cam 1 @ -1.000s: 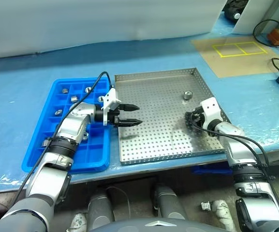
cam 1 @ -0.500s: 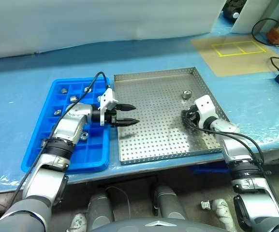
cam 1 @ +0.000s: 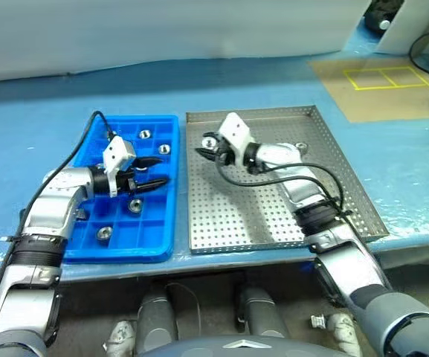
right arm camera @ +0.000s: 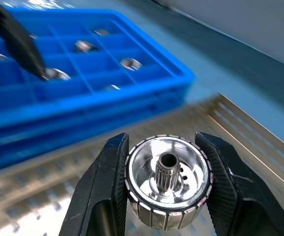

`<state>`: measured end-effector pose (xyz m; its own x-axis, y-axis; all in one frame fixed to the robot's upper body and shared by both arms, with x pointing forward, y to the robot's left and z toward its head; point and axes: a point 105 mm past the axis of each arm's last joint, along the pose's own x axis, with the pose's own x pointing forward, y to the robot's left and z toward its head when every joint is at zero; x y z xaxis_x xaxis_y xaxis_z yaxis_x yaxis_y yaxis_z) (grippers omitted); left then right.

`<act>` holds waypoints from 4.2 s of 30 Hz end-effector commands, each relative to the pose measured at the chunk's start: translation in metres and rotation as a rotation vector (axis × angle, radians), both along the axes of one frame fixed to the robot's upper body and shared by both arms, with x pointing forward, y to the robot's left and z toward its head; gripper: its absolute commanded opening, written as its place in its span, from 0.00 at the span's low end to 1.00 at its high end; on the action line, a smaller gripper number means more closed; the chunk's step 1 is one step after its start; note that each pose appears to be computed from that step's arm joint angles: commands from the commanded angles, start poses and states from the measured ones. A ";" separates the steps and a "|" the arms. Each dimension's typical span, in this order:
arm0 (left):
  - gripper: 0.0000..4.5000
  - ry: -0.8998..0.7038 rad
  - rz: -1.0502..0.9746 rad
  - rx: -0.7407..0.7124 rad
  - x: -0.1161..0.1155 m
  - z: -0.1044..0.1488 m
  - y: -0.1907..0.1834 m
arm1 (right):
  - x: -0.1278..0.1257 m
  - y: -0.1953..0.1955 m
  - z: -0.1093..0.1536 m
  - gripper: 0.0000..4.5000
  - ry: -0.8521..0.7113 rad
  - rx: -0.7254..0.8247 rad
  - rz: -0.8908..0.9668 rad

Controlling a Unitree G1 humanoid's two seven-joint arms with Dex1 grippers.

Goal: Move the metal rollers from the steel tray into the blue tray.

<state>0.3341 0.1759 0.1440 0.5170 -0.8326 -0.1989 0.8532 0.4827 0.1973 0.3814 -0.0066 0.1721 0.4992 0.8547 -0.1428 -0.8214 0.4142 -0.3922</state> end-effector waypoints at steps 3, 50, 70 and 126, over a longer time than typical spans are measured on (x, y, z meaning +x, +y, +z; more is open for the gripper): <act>0.72 -0.064 0.125 0.010 -0.022 0.020 0.030 | -0.013 0.040 0.008 0.37 -0.027 0.019 0.168; 0.72 -0.033 -0.229 -0.061 0.007 0.024 -0.066 | 0.060 -0.135 -0.002 0.71 -0.054 0.121 -0.634; 0.72 -0.006 -0.301 -0.087 0.004 0.010 -0.080 | 0.075 -0.213 -0.037 0.71 -0.013 0.110 -1.021; 0.72 0.000 0.108 0.051 -0.078 0.028 0.035 | -0.049 0.023 -0.023 0.39 0.172 -0.137 0.514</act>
<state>0.2622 0.2122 0.1540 0.5819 -0.7650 -0.2761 0.8130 0.5553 0.1749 0.3422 0.0082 0.1353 0.0616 0.9411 -0.3325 -0.9710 -0.0205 -0.2380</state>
